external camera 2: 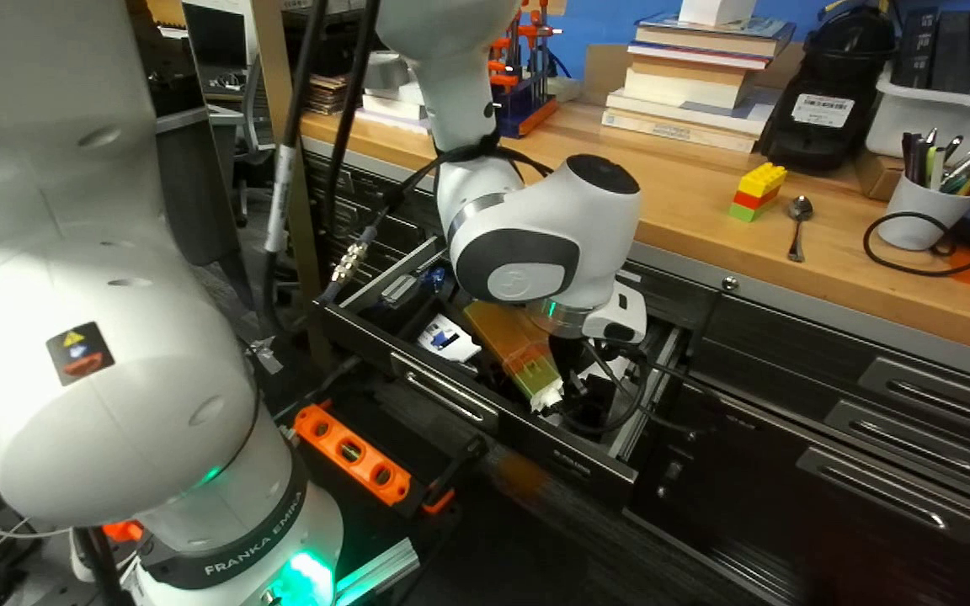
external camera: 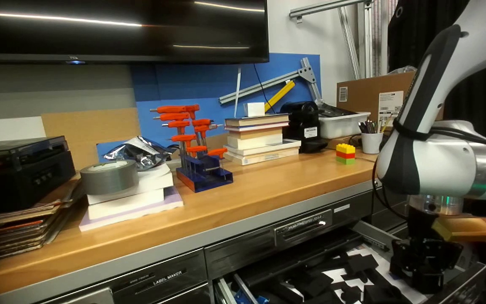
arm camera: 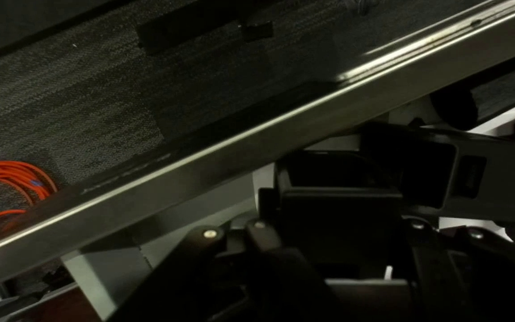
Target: Put the three black objects in the open drawer and close it
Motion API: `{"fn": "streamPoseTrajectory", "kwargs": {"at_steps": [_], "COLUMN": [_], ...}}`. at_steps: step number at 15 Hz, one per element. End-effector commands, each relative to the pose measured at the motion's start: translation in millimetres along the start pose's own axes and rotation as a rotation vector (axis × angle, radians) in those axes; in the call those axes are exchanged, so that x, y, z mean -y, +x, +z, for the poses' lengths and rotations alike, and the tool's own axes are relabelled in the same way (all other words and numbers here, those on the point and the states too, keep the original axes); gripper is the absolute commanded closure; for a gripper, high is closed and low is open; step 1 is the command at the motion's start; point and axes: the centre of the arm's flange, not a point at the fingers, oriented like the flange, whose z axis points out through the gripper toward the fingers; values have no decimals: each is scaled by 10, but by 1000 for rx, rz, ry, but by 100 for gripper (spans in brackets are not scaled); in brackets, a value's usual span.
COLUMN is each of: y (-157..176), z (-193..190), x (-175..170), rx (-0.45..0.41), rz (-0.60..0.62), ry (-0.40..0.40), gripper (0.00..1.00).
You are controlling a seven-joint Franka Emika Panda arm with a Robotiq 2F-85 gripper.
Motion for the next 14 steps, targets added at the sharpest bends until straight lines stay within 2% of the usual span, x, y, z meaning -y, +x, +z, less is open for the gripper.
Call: {"fn": "streamPoseTrajectory", "kwargs": {"at_steps": [1, 2, 4, 5, 8, 9, 11, 14], "y": [-32, -31, -24, -22, -21, -18, -7, 50], "z": [154, 163, 168, 167, 151, 136, 91, -47], "x": [-66, -54, -17, 9, 77, 97, 129, 201], "rx": [-40, -42, -34, -30, -22, -22, -12, 31], "rz": [1, 3, 26, 32, 50, 40, 42, 117], "ry": [21, 30, 51, 54, 52, 50, 39, -46], "gripper": [73, 73, 25, 24, 4, 0, 0, 0]}}
